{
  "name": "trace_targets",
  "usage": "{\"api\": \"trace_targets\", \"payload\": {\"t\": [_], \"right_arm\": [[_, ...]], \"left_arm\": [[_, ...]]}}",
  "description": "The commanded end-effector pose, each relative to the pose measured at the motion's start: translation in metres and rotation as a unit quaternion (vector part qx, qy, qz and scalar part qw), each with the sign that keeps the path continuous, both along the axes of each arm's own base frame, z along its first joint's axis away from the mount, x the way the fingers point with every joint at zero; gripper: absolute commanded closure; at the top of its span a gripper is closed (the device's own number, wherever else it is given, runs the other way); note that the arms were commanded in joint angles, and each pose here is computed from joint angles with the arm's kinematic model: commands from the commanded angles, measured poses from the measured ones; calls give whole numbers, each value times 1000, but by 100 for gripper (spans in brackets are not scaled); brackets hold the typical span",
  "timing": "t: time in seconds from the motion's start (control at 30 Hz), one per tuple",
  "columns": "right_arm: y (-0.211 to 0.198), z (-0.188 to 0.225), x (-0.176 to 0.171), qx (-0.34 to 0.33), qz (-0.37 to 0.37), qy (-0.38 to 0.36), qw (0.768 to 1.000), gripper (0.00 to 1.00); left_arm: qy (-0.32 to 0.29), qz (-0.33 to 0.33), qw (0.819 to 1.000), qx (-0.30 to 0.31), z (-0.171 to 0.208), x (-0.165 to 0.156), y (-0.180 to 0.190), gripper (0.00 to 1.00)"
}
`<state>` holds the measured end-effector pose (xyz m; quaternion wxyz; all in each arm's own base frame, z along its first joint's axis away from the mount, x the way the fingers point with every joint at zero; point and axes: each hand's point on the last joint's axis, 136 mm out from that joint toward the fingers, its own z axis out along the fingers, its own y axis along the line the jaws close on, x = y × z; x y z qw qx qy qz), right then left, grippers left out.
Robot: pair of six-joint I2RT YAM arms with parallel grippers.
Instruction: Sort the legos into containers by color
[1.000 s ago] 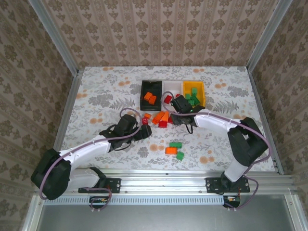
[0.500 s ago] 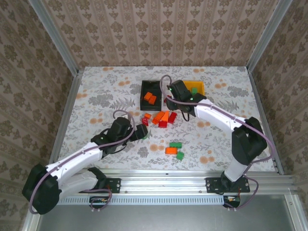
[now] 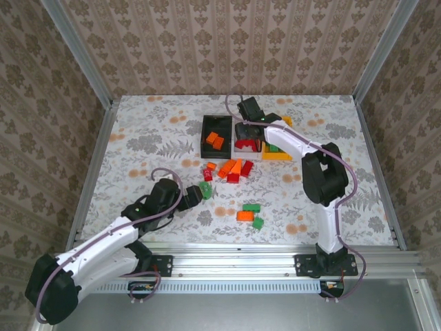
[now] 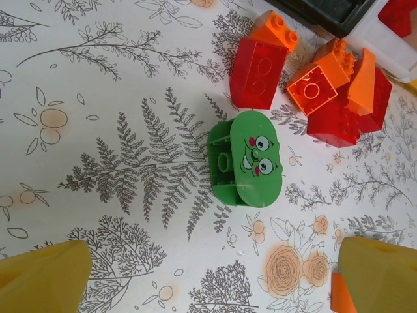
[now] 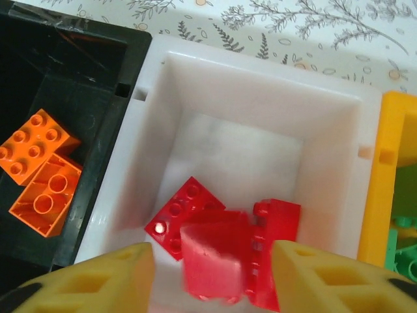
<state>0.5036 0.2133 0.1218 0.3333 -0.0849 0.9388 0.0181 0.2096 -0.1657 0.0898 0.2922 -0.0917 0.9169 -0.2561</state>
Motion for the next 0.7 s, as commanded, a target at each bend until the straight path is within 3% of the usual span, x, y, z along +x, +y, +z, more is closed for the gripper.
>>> {"api": "trace_targets", "payload": {"t": [0.0, 0.1, 0.2, 0.43, 0.67], "right_arm": [[-1, 18, 0, -5, 0, -8, 1000, 40], [0, 35, -9, -3, 3, -23, 1000, 39], [2, 44, -41, 3, 4, -37, 999, 39], [6, 1, -142, 10, 3, -2, 1000, 39], [-14, -39, -154, 26, -70, 40, 996, 33]], "left_arm": [[3, 8, 1000, 3, -2, 2, 2, 0], [0, 8, 1000, 1, -2, 6, 0, 0], [-3, 10, 1000, -3, -3, 11, -4, 0], [13, 4, 1000, -5, -17, 17, -14, 0], [25, -9, 1000, -9, -20, 20, -24, 0]]}}
